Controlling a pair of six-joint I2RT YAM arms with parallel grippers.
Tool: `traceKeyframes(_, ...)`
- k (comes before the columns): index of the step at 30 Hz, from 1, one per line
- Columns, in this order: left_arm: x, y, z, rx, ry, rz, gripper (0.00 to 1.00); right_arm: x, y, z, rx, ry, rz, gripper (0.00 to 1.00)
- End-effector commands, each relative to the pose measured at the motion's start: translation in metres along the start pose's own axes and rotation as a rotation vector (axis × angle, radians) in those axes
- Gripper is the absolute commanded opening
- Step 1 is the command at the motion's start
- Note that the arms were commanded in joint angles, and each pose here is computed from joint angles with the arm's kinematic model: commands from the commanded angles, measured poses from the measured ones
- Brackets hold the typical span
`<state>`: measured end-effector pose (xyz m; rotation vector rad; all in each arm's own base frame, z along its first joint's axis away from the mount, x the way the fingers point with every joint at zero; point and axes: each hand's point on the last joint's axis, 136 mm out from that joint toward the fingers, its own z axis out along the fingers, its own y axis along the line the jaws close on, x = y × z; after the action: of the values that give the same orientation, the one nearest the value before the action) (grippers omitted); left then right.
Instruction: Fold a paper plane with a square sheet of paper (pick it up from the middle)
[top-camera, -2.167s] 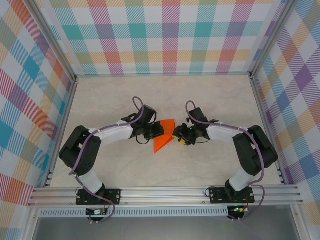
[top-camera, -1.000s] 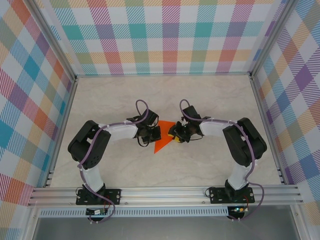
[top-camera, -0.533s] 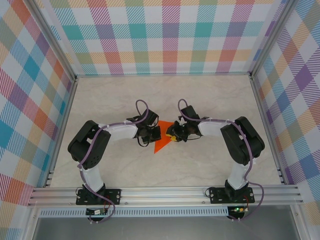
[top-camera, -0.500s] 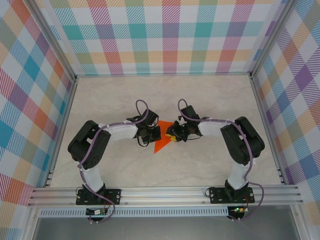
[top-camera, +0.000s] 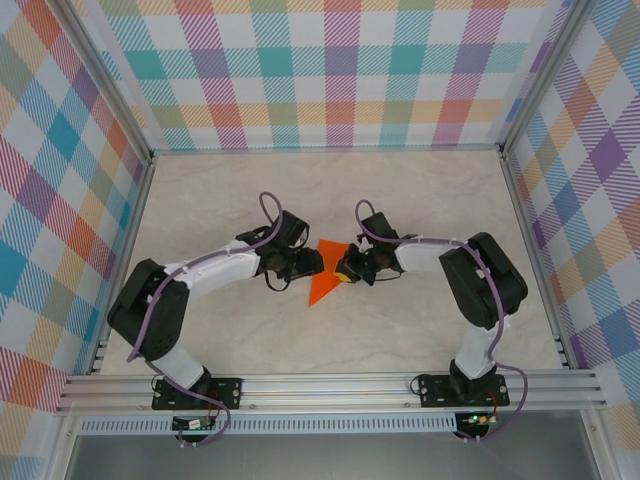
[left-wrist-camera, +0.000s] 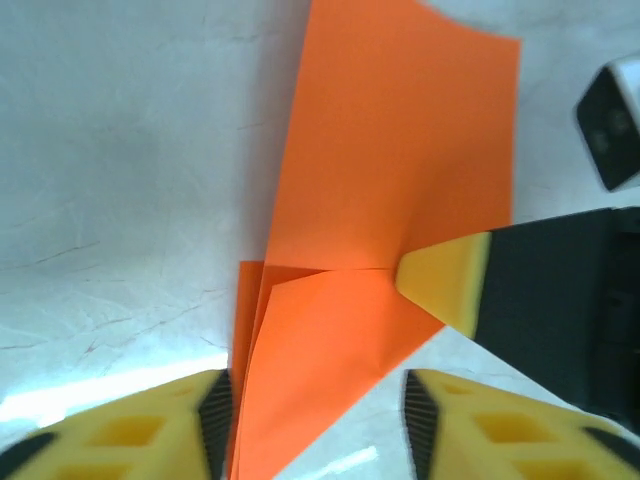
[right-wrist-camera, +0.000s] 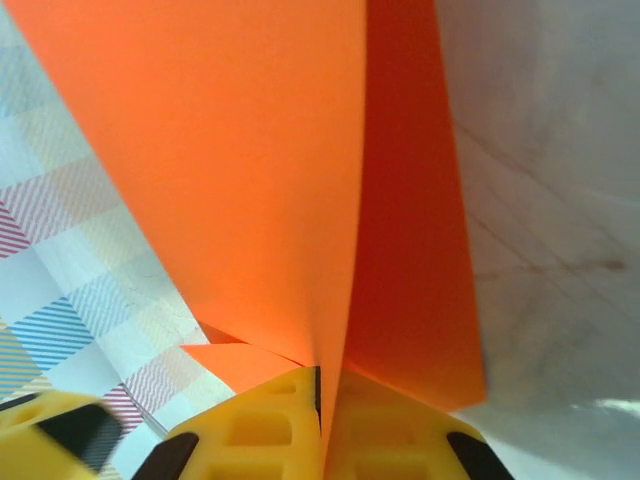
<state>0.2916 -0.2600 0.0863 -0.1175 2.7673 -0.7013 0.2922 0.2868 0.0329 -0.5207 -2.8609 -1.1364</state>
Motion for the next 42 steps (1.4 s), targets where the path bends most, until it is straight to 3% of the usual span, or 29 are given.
traceKeyframes(1,-0.002,-0.003,-0.024,0.009,-0.033,0.032,0.61,0.001,0.016,-0.027,0.012,-0.058,-0.045,0.0)
traceKeyframes(5,-0.002,-0.014,-0.041,0.085,-0.077,0.078,0.74,0.003,0.019,-0.048,0.043,-0.103,-0.038,0.0)
traceKeyframes(13,0.004,-0.029,-0.053,0.199,-0.13,0.166,0.9,0.007,0.029,-0.074,0.099,-0.172,-0.029,0.0)
traceKeyframes(20,0.016,-0.037,-0.046,0.228,-0.146,0.301,0.92,0.004,0.034,-0.064,0.073,-0.179,0.071,0.0)
traceKeyframes(30,0.008,-0.016,-0.055,0.185,-0.306,0.312,0.9,0.001,0.078,-0.05,0.041,-0.125,0.006,0.0)
traceKeyframes(35,0.012,-0.014,-0.062,0.211,-0.342,0.33,0.89,0.004,0.074,-0.05,0.11,-0.144,0.014,0.0)
traceKeyframes(42,0.018,-0.018,-0.059,0.241,-0.323,0.381,0.89,0.005,0.063,-0.075,0.296,-0.282,-0.026,0.0)
